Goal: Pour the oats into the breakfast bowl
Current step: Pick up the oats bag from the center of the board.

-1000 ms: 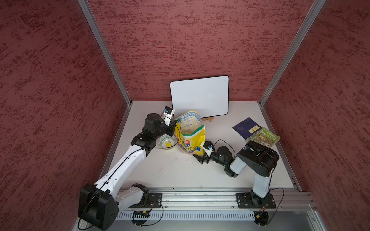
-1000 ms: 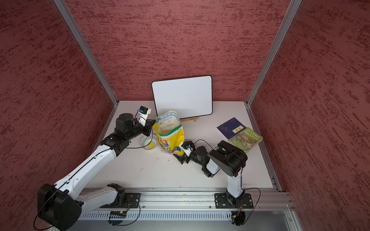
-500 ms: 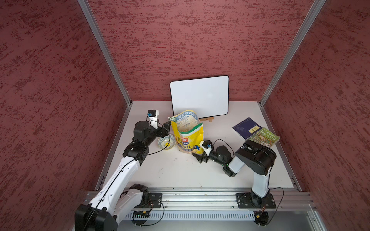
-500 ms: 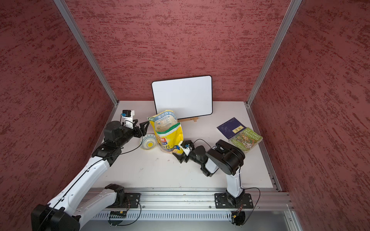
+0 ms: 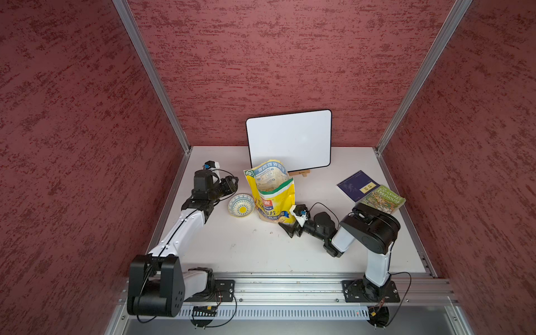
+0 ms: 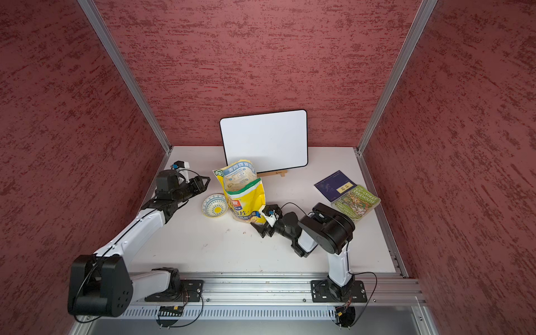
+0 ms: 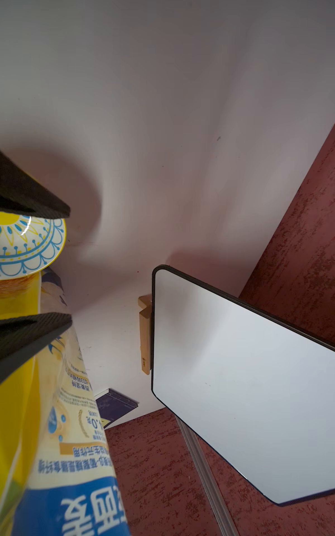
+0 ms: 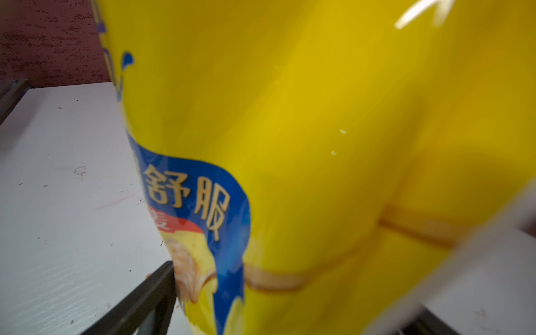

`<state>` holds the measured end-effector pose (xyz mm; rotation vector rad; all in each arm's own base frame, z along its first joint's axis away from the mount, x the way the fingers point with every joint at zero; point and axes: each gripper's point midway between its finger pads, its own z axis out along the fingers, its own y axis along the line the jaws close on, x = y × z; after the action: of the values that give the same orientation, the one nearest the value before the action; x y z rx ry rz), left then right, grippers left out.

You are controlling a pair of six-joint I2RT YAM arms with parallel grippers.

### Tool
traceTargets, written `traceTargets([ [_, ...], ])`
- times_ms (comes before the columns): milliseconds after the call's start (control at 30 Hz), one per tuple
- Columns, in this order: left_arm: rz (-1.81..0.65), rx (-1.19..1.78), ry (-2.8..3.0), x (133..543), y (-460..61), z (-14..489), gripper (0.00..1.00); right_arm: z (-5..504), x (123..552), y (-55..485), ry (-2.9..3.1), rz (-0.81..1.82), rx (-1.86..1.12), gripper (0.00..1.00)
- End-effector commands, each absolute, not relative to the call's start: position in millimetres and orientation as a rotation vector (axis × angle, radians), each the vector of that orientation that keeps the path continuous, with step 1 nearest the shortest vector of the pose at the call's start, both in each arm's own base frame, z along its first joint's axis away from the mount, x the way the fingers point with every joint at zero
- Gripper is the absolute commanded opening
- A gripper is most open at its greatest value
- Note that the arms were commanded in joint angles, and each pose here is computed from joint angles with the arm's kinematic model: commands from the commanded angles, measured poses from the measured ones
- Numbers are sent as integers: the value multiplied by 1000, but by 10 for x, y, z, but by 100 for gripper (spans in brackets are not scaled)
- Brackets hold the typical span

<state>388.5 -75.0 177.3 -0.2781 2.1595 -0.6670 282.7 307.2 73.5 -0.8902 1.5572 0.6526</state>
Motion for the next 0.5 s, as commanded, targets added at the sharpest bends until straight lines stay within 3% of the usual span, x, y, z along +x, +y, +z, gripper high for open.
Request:
traceTargets([
  [0, -715, -202, 2239, 3960, -1007, 1732, 56, 827, 2811, 3073, 1524, 646, -874, 99],
  [267, -703, -77, 2522, 4036, -1342, 1346, 53, 853, 2802, 3071, 1520, 651, -871, 99],
  [467, -809, 14, 2631, 4036, -1568, 1212, 43, 827, 2817, 3101, 1527, 665, -869, 99],
])
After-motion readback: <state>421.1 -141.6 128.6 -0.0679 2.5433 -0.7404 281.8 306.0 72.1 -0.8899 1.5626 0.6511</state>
